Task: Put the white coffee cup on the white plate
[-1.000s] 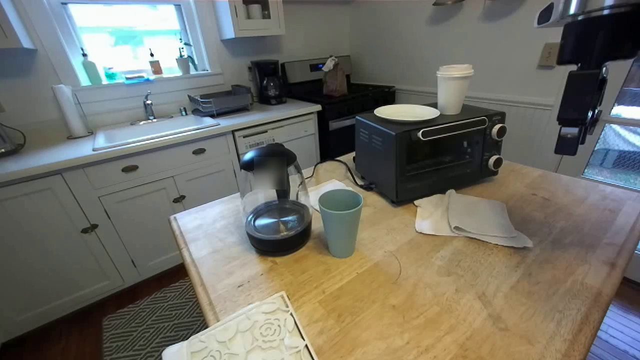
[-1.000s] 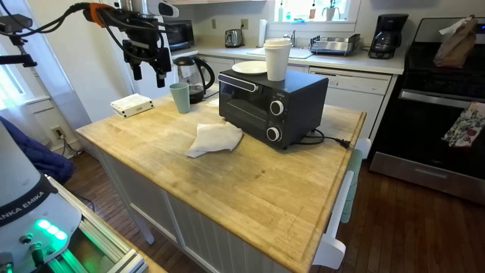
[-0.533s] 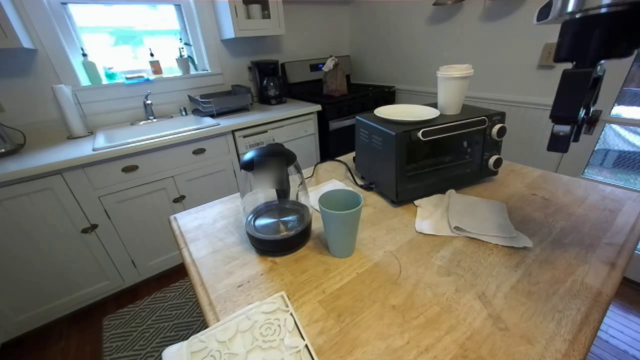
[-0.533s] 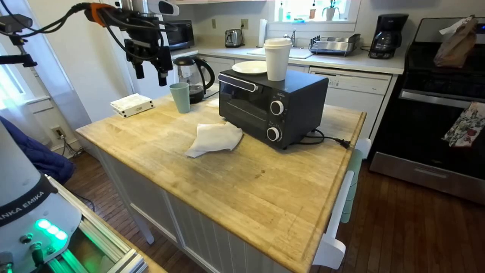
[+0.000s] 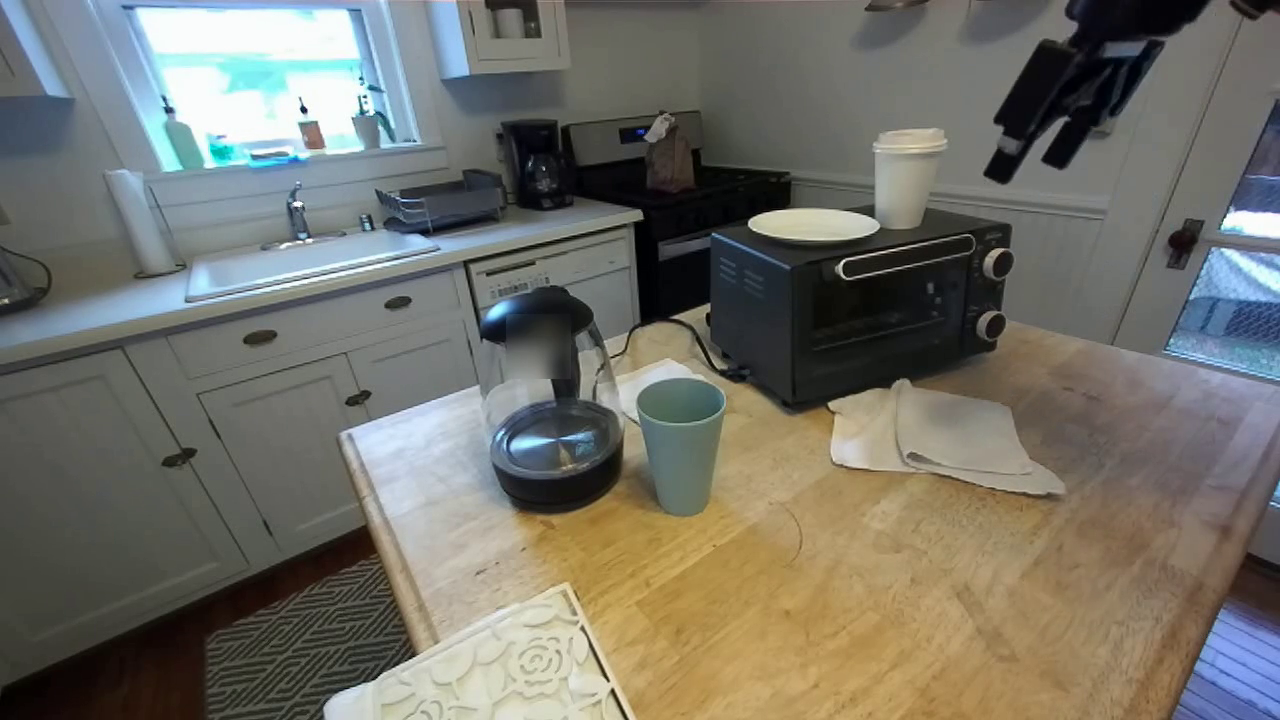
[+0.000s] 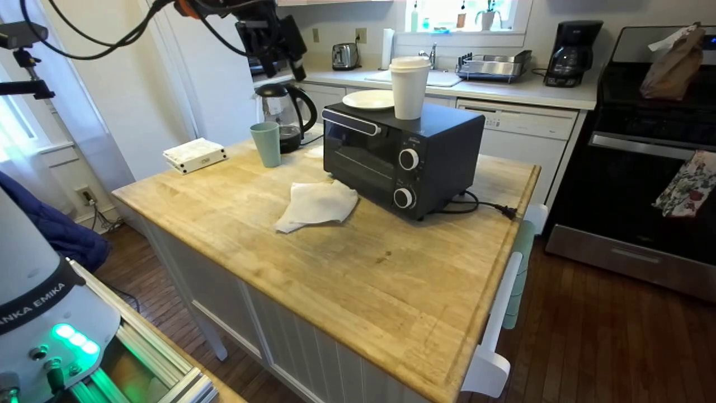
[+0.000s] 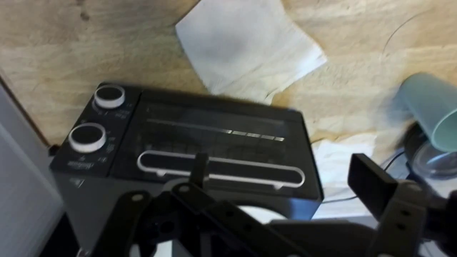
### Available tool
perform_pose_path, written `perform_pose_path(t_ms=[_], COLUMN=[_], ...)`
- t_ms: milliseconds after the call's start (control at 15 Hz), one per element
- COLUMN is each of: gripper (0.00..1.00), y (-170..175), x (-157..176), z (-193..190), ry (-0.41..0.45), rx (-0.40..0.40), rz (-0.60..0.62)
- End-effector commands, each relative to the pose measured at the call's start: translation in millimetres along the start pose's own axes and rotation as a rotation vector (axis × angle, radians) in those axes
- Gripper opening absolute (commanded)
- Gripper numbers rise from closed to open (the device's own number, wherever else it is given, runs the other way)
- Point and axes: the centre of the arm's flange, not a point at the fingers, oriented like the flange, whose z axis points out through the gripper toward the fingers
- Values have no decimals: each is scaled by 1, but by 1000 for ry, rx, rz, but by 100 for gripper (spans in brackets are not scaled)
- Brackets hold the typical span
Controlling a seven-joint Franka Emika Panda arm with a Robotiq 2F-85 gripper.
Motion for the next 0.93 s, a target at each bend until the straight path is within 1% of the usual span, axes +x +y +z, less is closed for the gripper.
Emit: perform_pose_path(t_ms=[0, 200, 400, 533, 600, 733, 867], gripper=[100, 100, 100, 100, 100, 100, 100], y=[36, 74, 107, 120, 109, 117, 118], x=[67, 116, 166, 187, 138, 157, 164], z=[-7, -12, -12, -6, -7, 0, 3], ry=[118, 161, 172, 154, 173, 161, 161], rx=[-132, -184, -186, -173, -170, -181, -183], rz=[105, 258, 431, 538, 440, 490, 501])
